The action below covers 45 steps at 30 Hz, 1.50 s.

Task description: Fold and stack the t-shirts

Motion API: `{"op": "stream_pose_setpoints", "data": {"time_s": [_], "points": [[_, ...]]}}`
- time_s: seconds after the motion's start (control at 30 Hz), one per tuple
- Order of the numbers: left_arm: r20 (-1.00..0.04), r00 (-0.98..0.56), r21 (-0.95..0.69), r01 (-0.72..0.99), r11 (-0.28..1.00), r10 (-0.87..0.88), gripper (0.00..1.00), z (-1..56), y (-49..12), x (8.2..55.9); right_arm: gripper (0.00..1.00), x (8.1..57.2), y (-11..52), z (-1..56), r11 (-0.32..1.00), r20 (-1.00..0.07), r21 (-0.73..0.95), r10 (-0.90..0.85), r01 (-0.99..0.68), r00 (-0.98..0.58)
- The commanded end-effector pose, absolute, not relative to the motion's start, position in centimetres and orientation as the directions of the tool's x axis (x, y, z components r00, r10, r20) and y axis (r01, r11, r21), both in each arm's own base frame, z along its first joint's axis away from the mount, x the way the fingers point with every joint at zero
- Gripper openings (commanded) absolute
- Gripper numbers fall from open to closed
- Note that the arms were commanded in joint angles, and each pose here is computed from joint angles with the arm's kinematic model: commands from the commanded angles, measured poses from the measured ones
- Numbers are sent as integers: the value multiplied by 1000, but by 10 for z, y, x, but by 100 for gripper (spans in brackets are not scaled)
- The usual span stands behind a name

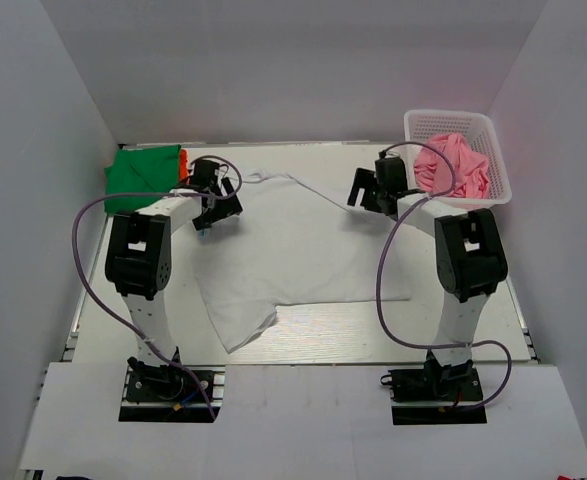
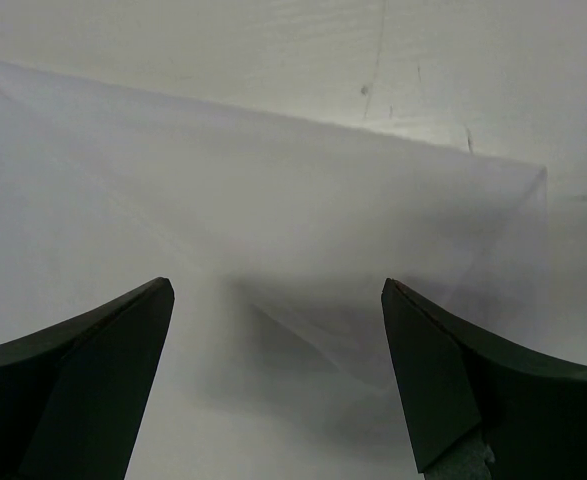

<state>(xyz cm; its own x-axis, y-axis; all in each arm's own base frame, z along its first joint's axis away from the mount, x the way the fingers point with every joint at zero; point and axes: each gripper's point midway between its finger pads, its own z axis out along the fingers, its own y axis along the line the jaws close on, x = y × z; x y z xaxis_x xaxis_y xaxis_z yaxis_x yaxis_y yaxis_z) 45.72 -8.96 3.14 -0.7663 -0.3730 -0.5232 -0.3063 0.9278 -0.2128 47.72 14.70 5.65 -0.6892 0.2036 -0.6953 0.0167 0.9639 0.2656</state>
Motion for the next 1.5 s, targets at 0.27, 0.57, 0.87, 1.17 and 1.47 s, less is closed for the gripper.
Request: {"op": "stream_pose_setpoints", "data": {"time_s": [0.27, 0.57, 0.87, 1.17, 1.47], "points": [[-553, -741, -225, -307, 925, -381, 100, 48, -87, 488, 90, 552, 149, 115, 982, -801, 178, 104, -68, -590], [-585, -720, -197, -321, 927, -373, 100, 61, -80, 499, 90, 452, 126, 73, 990, -665, 82, -31, -115, -746], [-581, -723, -356, -187, 915, -374, 100, 95, -116, 469, 71, 456, 135, 39, 989, -605, 105, -21, -106, -796], [-532, -759, -363, -195, 911, -374, 100, 74, -116, 441, 59, 460, 132, 31, 993, -593, 105, 13, -61, -805], [-482, -795, -327, -226, 918, -367, 100, 45, -112, 426, 7, 475, 136, 59, 990, -669, 130, 54, -46, -741]]}}
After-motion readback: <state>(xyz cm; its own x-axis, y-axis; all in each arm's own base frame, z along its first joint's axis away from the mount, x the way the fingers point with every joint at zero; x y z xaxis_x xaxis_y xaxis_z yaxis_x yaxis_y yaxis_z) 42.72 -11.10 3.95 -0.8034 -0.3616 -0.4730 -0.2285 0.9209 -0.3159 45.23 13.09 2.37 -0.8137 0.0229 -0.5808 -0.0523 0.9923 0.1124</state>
